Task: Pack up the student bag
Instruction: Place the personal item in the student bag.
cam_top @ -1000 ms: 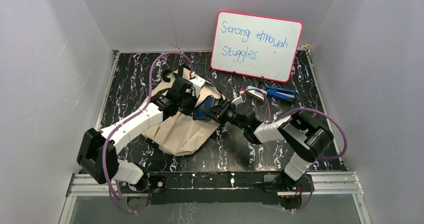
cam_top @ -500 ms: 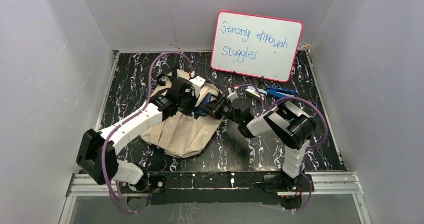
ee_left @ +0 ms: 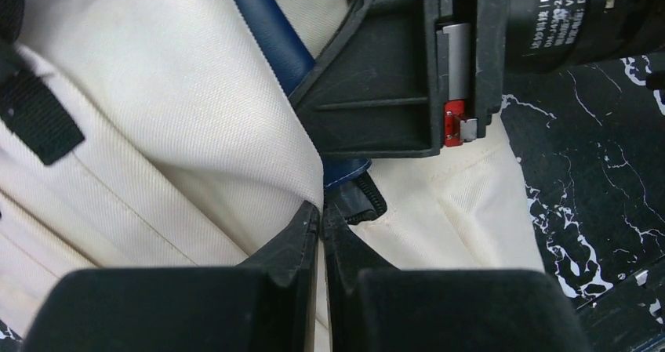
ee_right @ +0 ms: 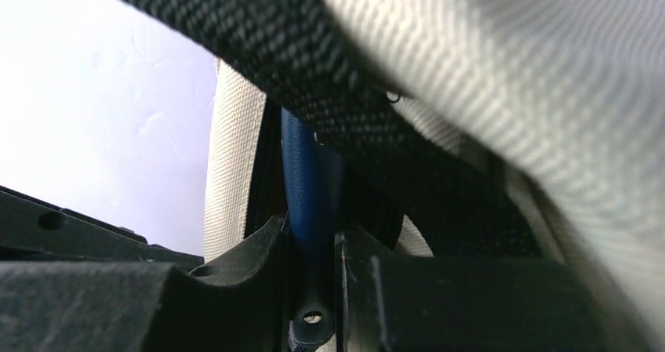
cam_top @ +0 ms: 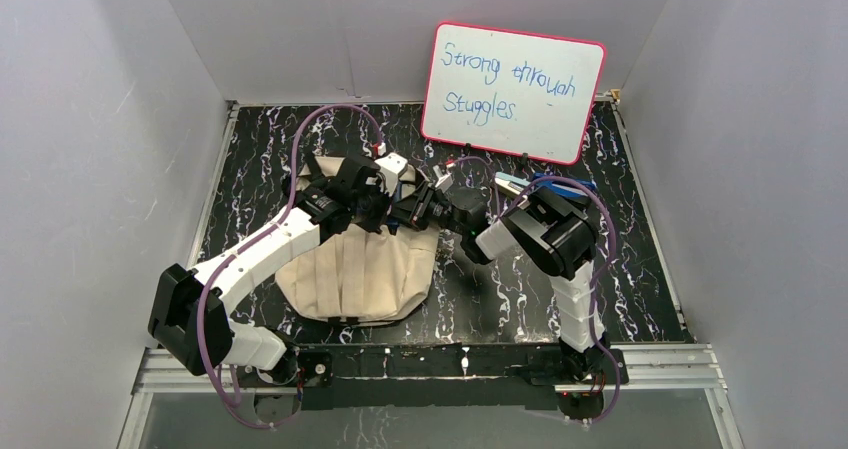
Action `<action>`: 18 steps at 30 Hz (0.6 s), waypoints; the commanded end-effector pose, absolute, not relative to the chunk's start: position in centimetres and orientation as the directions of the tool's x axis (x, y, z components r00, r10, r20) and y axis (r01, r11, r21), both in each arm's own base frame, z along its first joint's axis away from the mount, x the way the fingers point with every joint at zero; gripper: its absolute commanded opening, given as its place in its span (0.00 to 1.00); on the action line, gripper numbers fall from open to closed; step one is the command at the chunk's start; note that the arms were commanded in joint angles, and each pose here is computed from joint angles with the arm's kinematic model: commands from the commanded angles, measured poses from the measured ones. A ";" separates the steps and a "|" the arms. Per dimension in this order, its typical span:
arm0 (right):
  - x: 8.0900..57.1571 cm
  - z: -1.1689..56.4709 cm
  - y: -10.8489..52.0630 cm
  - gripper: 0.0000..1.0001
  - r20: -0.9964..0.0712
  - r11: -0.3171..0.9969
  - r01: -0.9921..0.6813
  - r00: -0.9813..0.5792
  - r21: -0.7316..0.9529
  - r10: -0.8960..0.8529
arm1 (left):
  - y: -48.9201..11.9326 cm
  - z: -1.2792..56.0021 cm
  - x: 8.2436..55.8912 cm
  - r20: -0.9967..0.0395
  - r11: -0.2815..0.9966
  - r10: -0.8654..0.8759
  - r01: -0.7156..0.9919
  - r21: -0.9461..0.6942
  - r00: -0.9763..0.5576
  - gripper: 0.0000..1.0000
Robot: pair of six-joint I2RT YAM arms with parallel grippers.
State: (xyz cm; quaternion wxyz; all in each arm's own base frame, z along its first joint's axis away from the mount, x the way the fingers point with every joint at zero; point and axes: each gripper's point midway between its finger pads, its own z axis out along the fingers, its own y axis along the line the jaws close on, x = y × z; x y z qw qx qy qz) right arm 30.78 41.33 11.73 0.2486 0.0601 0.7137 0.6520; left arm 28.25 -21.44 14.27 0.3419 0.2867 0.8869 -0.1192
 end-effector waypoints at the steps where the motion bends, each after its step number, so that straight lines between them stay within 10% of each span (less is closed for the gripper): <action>1: 31.0 14.9 43.0 0.00 -0.358 0.051 -0.366 -0.857 0.929 0.370 | -24.6 16.7 25.7 -0.714 0.699 0.422 0.702 -0.136 -0.558 0.00; 18: 25.3 13.8 42.7 0.00 -0.389 0.141 -0.372 -0.914 0.917 0.115 | -22.2 14.6 26.9 -0.679 0.790 0.426 0.611 -0.043 -0.598 0.00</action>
